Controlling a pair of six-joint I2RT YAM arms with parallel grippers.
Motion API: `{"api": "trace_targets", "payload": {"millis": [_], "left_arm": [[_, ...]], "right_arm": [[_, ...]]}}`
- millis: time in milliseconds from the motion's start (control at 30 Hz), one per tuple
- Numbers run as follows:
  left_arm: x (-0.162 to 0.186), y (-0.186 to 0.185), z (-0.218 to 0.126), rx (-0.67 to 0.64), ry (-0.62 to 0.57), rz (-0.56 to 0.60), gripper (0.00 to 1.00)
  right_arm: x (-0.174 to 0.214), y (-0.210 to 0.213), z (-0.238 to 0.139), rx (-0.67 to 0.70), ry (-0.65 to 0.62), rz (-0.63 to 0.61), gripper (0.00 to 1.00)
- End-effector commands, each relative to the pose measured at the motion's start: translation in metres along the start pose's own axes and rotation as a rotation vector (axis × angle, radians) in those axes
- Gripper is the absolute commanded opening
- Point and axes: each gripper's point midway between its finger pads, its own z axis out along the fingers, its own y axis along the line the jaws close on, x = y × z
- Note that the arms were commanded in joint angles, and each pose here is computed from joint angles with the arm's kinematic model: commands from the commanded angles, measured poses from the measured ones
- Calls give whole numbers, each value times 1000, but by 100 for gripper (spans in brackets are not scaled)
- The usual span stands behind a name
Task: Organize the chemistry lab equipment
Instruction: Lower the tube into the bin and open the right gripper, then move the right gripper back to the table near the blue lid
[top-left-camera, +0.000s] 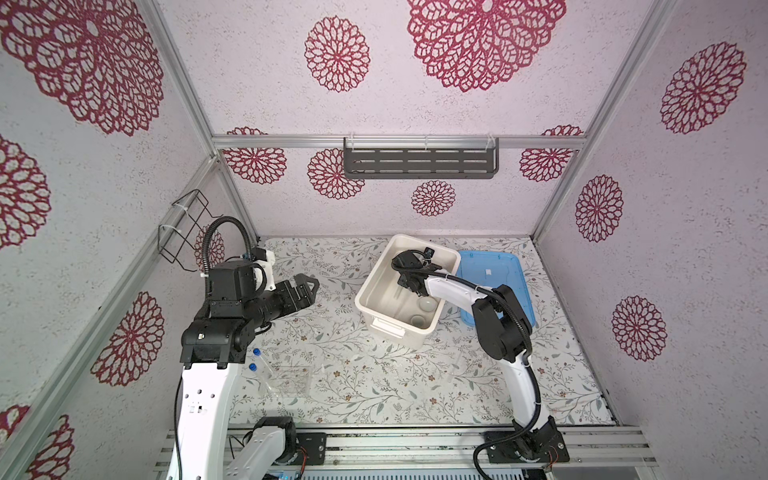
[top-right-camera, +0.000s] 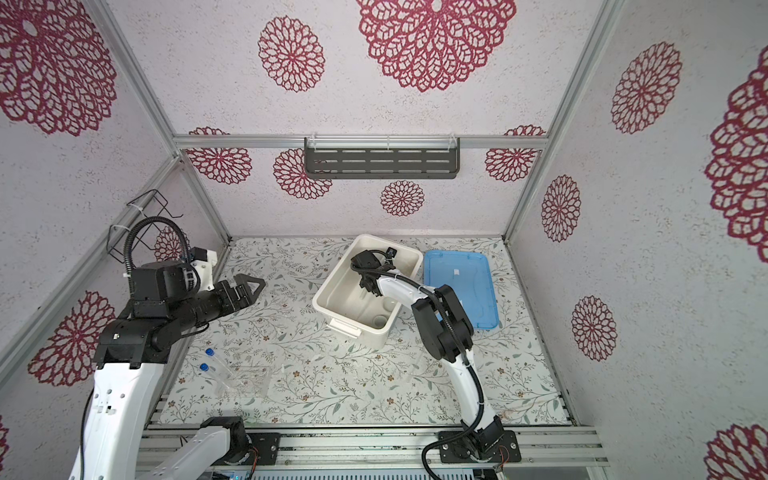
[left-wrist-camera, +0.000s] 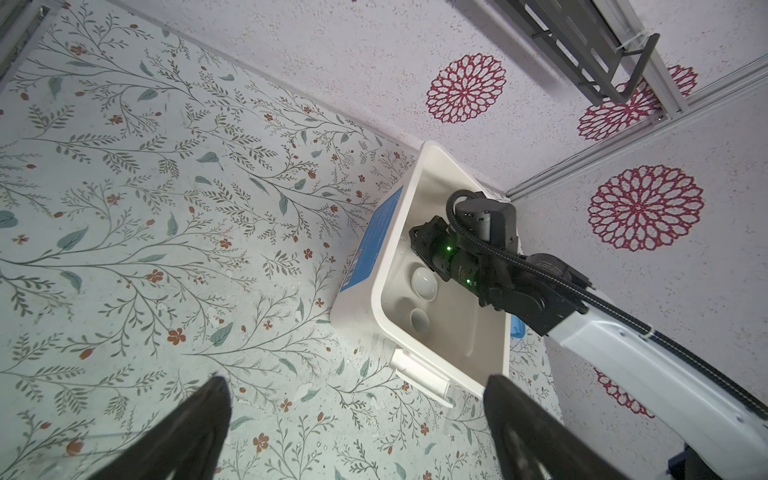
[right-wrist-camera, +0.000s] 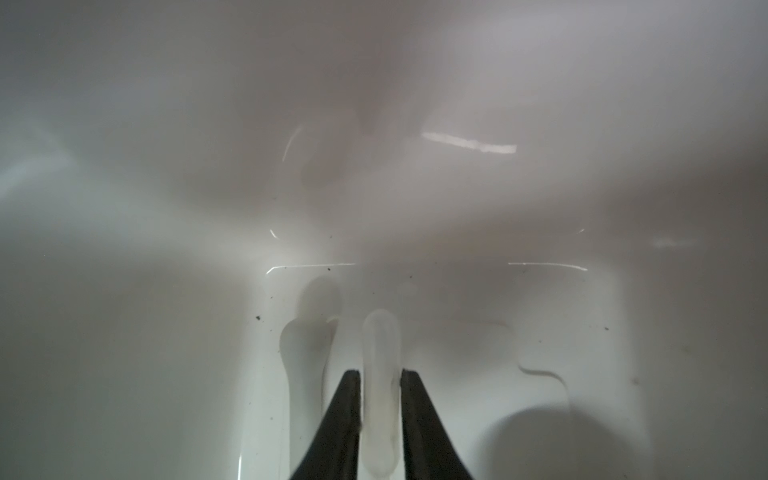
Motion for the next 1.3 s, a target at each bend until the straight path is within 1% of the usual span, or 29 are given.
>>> {"api": "trace_targets", "payload": {"millis": [0,133,267,333,433,567,633,767,867,933,1033,1100,1133,1167,1267], "left_arm": [[3,5,-7,-30,4,0,98],[7,9,-8,-51,10,10,97],[8,11,-8,-62,17,14,97],[7,14,-7,-77,12,12,97],[6,13,-4,-67,10,0,97],[2,2,-1,-3,-4,-14,97],[0,1,-1,9,-20,-10,97],[-4,3,1,1,-38,-11,97],[-5,7,7,-10,-43,-37,97],[-6,12,12,-25,-49,-50,97],[-11,19,21,-57,-47,-65,97],[-15,24,27,-86,-48,-68,97],[-17,26,29,-99,-47,-71,97],[-20,28,30,-109,-50,-72,97],[-28,32,34,-134,-73,-71,97]], "right_arm": [[-22,3,-13,4,-56,52,29],[-33,0,-28,5,-82,68,38],[-45,6,-56,-53,-70,60,41],[-54,14,-74,-113,-56,63,41],[-77,22,-107,-152,-68,47,43],[-113,21,-159,-219,-150,51,44],[-125,19,-183,-263,-190,21,44],[-139,20,-230,-379,-254,-136,45],[-136,3,-257,-413,-276,-258,46],[-131,-15,-272,-419,-293,-315,46],[-110,-39,-291,-479,-299,-412,47],[-93,-62,-296,-494,-292,-438,46],[-87,-74,-295,-480,-285,-428,46],[-79,-91,-292,-447,-266,-382,46],[-43,-138,-268,-343,-143,-163,44]]}}
